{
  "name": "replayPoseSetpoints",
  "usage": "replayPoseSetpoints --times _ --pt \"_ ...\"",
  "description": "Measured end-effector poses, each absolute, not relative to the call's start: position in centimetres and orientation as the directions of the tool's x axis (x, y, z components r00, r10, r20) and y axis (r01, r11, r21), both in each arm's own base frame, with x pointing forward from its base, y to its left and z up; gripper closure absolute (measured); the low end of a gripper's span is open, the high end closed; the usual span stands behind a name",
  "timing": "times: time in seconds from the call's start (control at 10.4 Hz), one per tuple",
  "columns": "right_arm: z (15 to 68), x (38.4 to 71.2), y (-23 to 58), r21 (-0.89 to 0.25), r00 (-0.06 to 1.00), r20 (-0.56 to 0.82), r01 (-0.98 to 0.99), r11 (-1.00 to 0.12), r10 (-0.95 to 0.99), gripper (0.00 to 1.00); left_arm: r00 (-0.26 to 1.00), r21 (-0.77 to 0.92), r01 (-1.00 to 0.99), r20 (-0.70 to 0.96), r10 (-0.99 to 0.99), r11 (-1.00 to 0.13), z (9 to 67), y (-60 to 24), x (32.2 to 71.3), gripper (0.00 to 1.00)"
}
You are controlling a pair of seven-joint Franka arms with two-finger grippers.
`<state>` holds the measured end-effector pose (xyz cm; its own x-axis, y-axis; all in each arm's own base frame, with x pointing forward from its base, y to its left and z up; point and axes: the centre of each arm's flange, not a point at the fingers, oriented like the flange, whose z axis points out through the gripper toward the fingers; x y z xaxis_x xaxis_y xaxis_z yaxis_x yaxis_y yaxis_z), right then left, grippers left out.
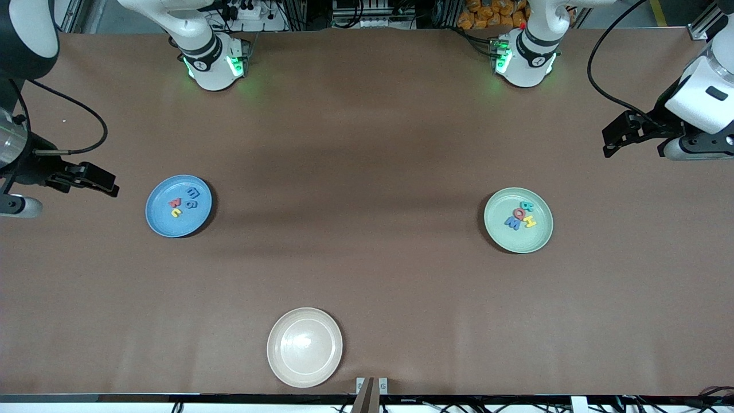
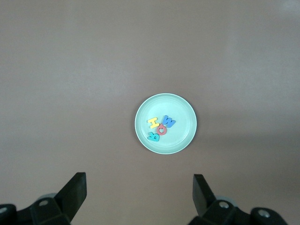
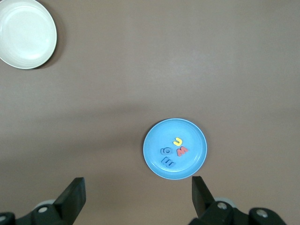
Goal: Sort upper and lower case letters into plates
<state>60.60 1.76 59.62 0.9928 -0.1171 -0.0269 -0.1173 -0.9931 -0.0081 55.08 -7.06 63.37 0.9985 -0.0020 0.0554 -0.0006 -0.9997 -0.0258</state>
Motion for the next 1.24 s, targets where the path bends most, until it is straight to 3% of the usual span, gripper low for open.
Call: replayPoseSetpoints --times 0.48,1.24 --pt "63.3 58.6 -0.1 -0.011 0.989 -0.001 -0.147 -0.989 -0.147 0.00 0.999 -0.028 -0.001 0.046 -0.002 -1.000 62.8 -7.1 55.4 0.00" --pt "63.8 57.5 -0.5 -0.018 0.990 0.016 -0.142 -0.990 -0.142 0.00 0.999 -0.028 -0.001 0.045 -0.002 -1.000 62.7 -7.1 55.5 0.00"
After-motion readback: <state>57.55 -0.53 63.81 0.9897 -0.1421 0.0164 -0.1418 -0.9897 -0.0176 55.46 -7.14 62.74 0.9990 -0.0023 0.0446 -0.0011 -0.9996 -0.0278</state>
